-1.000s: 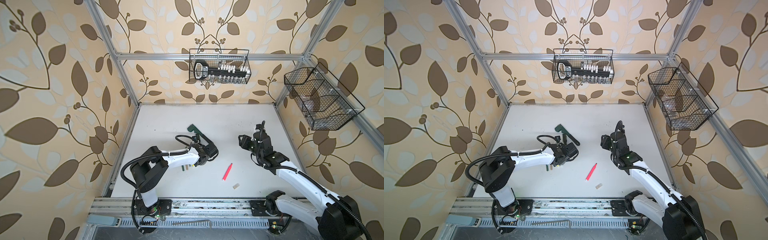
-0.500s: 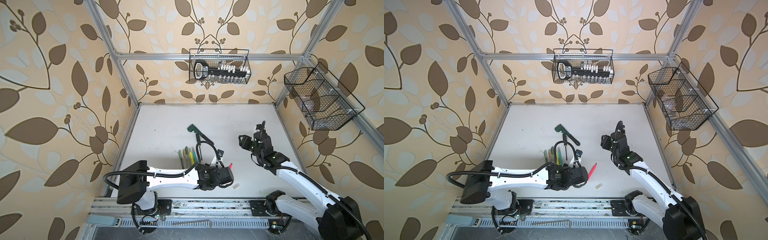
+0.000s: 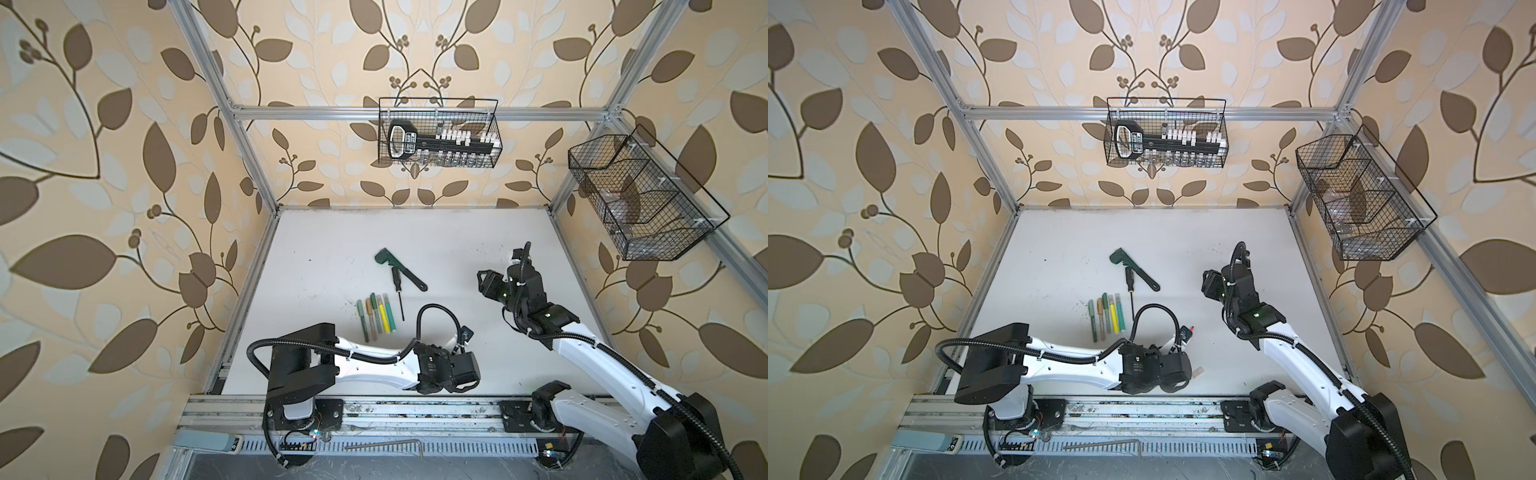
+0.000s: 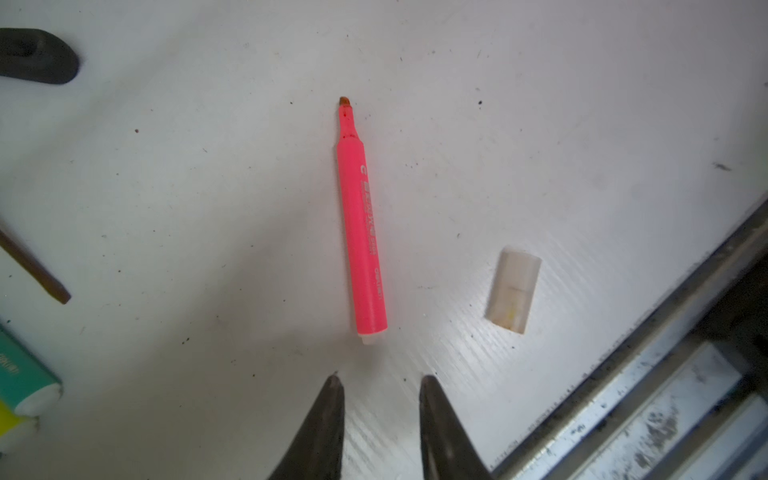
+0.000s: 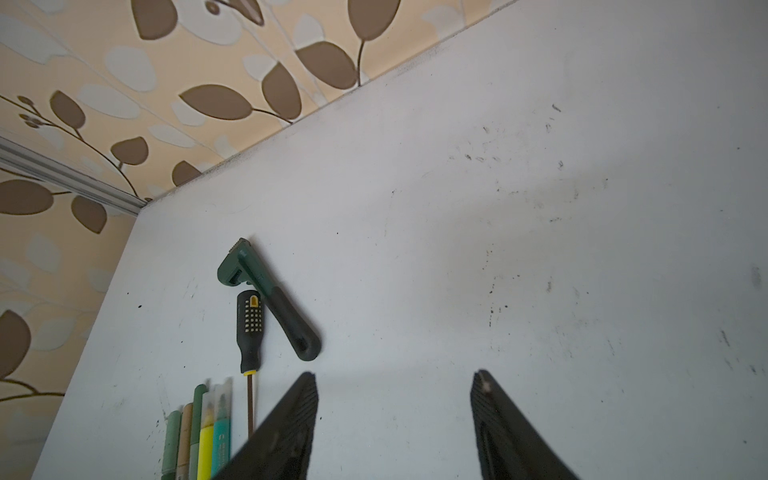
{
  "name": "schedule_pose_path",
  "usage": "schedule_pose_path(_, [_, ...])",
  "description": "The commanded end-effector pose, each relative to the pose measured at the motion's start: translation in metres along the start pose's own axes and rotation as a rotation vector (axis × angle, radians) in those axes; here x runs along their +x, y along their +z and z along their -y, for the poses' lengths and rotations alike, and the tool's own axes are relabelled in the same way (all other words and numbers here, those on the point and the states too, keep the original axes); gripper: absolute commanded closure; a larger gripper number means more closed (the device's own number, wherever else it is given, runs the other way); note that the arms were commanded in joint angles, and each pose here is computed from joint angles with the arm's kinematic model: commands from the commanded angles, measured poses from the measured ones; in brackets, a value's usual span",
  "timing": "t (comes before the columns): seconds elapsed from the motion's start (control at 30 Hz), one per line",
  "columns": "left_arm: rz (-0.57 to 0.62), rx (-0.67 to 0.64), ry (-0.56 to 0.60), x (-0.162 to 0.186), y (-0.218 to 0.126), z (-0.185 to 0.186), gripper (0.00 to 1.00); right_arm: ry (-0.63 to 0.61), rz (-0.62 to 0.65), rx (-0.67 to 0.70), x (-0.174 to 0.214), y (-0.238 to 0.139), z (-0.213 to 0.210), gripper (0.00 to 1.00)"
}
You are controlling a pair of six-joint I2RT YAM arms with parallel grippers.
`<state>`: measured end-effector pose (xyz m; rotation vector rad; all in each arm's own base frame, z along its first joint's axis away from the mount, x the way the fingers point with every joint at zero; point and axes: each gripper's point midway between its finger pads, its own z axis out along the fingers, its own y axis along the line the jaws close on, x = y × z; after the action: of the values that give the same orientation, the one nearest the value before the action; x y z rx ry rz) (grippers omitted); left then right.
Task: Insert the pens into the pen caps
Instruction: 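Move the left gripper to the pink highlighter and close on it, then lift the pink highlighter upright with the left gripper while the right gripper approaches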
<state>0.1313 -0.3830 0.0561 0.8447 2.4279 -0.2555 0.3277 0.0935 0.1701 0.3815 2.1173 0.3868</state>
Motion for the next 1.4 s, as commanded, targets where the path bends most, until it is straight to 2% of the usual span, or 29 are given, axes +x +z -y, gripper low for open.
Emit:
schedule_pose_path(0.0, [0.023, -0.037, -0.007, -0.014, 0.005, -0.004, 0.59, 0.010, 0.019, 0.006, -0.009, -0.002, -0.002, 0.40])
schedule_pose_path(0.33, [-0.017, 0.021, -0.046, -0.019, 0.026, -0.005, 0.57, 0.011, 0.012, 0.011, -0.007, 0.001, -0.001, 0.40])
schedule_pose_path(0.67, [-0.085, 0.049, -0.097, -0.021, 0.047, -0.008, 0.65, 0.011, 0.006, 0.008, -0.006, 0.002, -0.001, 0.40])
schedule_pose_path(1.07, [-0.144, -0.022, -0.105, -0.013, 0.055, -0.017, 0.78, 0.019, 0.007, -0.002, -0.007, 0.000, -0.002, 0.40])
schedule_pose_path(1.37, [-0.164, -0.067, -0.104, -0.010, 0.058, -0.025, 0.83, 0.024, 0.009, -0.005, -0.008, -0.002, -0.002, 0.40])
